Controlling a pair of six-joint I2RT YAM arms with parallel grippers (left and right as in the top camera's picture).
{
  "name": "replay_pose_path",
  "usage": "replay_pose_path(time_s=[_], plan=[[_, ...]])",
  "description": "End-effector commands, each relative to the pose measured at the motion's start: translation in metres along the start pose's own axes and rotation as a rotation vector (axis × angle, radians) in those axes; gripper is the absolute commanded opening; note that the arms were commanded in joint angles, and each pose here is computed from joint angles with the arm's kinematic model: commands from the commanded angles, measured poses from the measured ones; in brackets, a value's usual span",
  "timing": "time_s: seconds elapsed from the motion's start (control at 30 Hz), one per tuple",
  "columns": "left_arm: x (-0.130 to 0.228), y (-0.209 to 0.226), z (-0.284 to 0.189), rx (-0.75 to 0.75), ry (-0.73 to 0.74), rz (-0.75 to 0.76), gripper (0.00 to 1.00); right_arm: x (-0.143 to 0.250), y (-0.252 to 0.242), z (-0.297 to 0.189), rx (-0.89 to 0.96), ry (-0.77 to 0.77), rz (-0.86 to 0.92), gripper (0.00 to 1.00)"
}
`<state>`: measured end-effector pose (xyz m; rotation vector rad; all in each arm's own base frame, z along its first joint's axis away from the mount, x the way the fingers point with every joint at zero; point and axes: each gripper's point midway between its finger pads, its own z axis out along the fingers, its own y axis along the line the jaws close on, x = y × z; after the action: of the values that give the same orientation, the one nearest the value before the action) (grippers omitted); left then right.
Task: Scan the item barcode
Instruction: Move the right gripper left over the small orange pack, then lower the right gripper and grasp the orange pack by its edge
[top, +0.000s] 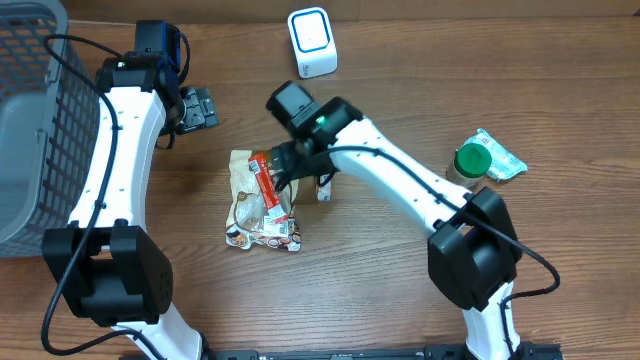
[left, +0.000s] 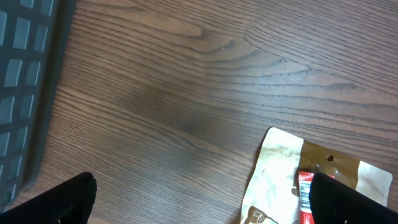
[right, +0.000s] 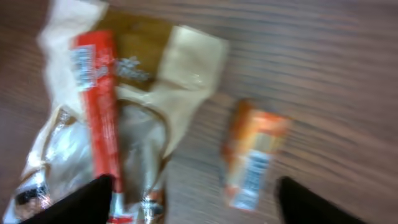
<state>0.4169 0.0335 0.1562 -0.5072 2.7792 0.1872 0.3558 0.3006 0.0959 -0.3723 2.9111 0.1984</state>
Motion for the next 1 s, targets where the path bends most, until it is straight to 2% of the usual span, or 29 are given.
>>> replay_pose_path(time_s=[0.0, 0.1, 0.17, 0.47, 0.97], plan=[[-0.005, -0.001, -0.011, 0.002, -0.032, 0.023, 1.00, -0.007, -0.030, -0.001, 0.052, -0.001, 0.075, 0.56], [-0.005, -0.001, -0.011, 0.002, -0.032, 0.023, 1.00, -0.006, -0.048, -0.001, 0.071, 0.022, 0.137, 0.12], [-0.005, -0.001, -0.011, 0.002, -0.032, 0.023, 1.00, -0.005, -0.057, 0.000, 0.082, 0.033, 0.169, 0.05], [-0.005, -0.001, -0.011, 0.002, -0.032, 0.023, 1.00, 0.018, -0.075, 0.029, 0.095, 0.100, 0.201, 0.04], [-0.005, -0.001, -0.011, 0.002, -0.032, 0.023, 1.00, 0.022, -0.041, 0.041, -0.105, 0.135, 0.205, 0.04]])
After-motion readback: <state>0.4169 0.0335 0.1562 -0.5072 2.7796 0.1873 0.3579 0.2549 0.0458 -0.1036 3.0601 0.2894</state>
